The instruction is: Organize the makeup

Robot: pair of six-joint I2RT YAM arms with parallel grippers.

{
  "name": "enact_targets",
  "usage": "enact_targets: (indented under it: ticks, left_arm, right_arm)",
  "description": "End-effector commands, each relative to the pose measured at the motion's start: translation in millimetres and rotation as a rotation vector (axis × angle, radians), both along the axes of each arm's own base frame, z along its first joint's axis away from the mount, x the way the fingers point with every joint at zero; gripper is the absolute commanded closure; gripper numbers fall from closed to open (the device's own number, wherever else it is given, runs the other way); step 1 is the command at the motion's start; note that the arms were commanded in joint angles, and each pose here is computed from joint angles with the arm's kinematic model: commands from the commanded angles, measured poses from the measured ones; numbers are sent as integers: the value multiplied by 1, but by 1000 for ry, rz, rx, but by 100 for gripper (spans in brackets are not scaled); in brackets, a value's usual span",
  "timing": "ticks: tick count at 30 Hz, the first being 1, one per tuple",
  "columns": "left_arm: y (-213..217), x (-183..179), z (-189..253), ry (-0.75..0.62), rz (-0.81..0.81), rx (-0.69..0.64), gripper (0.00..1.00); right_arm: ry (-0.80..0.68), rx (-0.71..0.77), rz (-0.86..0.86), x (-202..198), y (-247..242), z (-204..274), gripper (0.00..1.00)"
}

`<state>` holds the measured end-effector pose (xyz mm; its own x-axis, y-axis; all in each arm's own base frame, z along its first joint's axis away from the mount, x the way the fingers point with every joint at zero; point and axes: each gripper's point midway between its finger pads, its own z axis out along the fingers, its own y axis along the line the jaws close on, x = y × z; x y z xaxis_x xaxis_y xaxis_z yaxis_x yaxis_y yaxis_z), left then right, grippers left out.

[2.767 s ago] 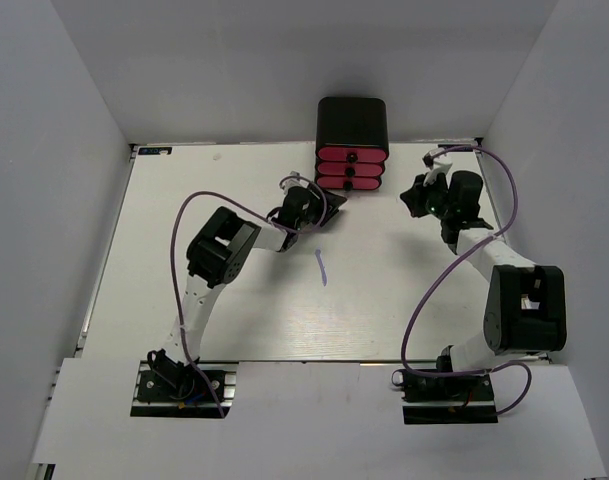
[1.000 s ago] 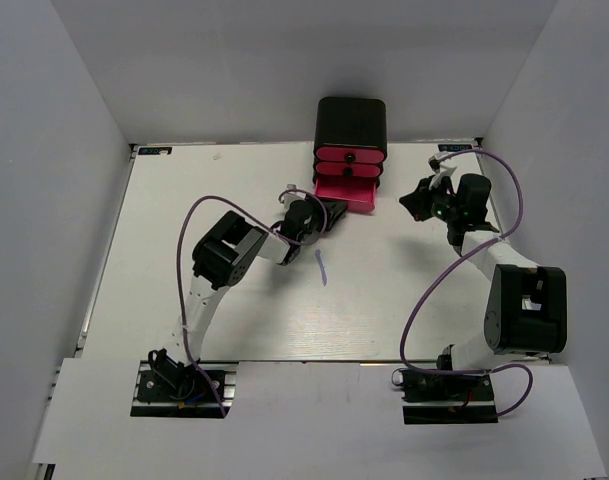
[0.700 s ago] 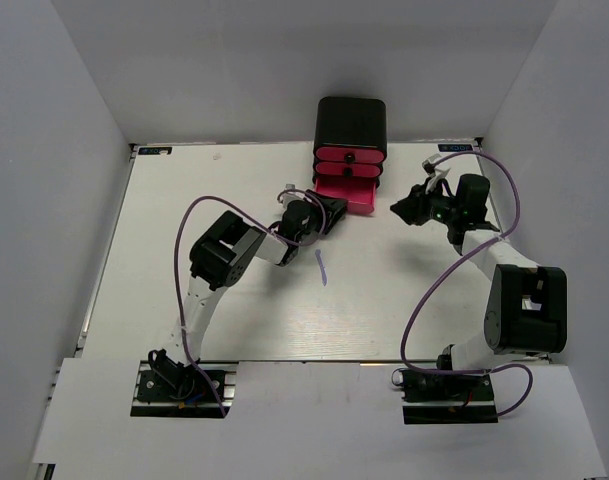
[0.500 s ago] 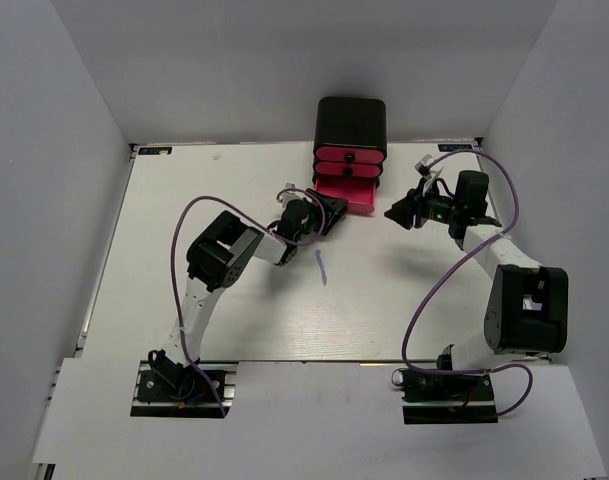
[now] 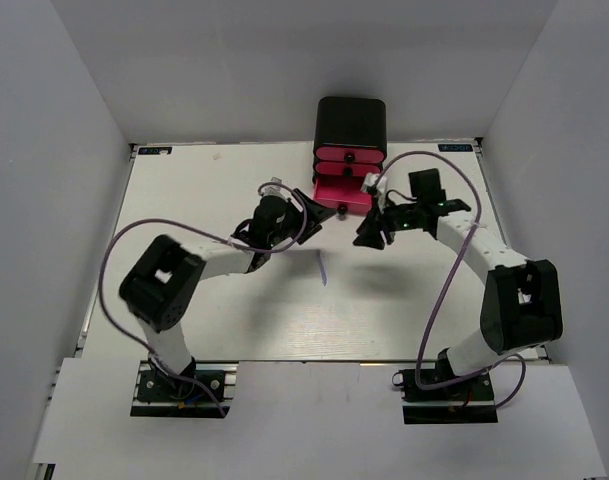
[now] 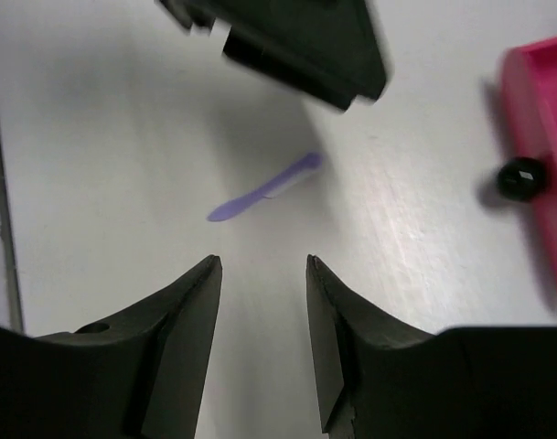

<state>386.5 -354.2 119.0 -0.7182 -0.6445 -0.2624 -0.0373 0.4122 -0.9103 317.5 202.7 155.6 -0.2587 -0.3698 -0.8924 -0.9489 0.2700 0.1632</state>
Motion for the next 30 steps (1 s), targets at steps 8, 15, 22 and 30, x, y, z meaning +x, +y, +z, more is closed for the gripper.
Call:
enact_targets:
  ticks: [8, 15, 22, 30]
  left_arm:
    - [149, -58, 9, 51, 267, 524, 28]
    - [221, -122, 30, 50, 443, 503, 29]
    - [242, -148, 21, 88, 504, 443, 29]
    - [236, -147, 23, 97, 485, 444, 29]
  right_arm:
    - [232, -237, -150, -34, 57, -47, 59]
    - [376, -361, -344, -32, 84, -77, 53]
    - [359, -498, -474, -45, 92, -95, 60]
    - [392, -591, -572, -48, 86, -125, 64]
